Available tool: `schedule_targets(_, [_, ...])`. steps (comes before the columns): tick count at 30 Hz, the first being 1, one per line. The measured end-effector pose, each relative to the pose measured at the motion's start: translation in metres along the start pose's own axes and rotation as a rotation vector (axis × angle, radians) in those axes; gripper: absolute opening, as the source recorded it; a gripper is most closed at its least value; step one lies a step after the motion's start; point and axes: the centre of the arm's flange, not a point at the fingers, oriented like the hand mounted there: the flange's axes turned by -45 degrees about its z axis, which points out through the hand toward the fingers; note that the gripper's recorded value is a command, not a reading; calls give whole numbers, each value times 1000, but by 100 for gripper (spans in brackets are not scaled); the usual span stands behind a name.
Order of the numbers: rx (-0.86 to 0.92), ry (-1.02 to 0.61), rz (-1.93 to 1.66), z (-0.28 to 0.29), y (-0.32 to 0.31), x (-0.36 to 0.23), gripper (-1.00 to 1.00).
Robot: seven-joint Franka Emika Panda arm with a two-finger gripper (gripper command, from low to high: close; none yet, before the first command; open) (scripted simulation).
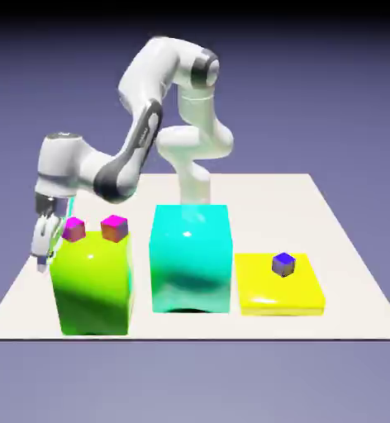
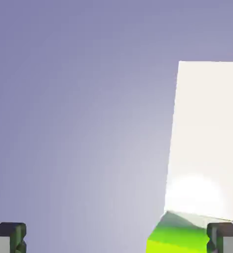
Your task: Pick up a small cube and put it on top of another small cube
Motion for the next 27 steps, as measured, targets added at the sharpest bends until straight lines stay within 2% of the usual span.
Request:
schedule_targets(4, [-71,-67,147,33,50,26,0])
schedule_targets(10, [-139,-196,305,65,128,36,0])
schedule_targets(23, [-168,-423,400,61,254,-22,0])
schedule_targets(25, [-176,-397,558,61,280,0,0])
schedule_targets(27, [-176,-396,561,61,281,0,0])
